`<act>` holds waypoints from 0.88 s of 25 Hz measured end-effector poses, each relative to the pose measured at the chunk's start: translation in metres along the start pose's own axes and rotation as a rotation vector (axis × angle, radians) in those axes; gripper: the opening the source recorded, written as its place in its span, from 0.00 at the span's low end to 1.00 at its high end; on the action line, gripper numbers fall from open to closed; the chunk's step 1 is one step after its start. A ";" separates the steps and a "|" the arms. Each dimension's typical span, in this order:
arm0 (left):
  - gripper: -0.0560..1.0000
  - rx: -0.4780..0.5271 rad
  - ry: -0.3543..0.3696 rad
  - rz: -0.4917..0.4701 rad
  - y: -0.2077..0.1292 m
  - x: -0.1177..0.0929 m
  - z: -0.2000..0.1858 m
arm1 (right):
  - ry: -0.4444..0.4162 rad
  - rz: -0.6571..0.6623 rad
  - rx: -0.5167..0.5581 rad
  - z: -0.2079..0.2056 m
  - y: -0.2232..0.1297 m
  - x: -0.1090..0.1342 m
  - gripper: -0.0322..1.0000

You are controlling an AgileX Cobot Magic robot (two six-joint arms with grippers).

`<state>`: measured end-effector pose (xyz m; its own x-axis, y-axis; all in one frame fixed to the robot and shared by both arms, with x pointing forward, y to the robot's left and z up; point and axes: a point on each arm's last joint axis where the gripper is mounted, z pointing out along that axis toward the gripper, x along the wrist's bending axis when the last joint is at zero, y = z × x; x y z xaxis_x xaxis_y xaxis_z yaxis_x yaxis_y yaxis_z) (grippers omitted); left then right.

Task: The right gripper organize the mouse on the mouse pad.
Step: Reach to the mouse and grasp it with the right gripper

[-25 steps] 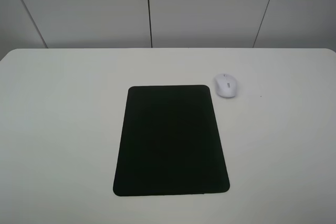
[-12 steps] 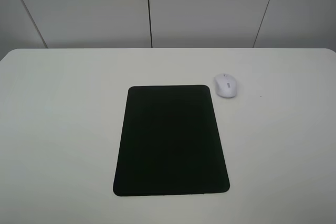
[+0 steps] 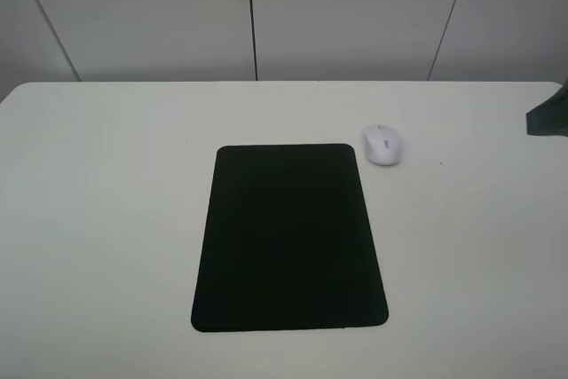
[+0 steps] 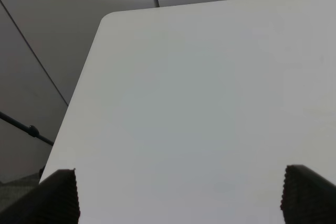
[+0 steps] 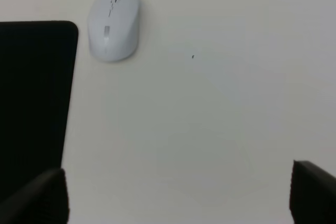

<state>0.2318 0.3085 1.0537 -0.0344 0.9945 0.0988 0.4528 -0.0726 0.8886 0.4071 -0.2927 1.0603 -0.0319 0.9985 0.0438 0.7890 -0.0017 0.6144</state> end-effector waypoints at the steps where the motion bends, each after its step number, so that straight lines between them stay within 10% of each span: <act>1: 0.80 0.000 0.000 0.000 0.000 0.000 0.000 | 0.012 -0.010 0.033 0.011 0.009 0.003 0.83; 22: 0.80 0.000 0.000 0.000 0.000 0.000 0.000 | 0.056 -0.103 0.387 0.222 0.117 0.076 0.83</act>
<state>0.2318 0.3085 1.0537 -0.0344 0.9945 0.0988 0.4528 -0.0726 0.8886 0.6336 -0.2052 0.9609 -0.1476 0.9879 0.0475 0.9524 0.1290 0.2763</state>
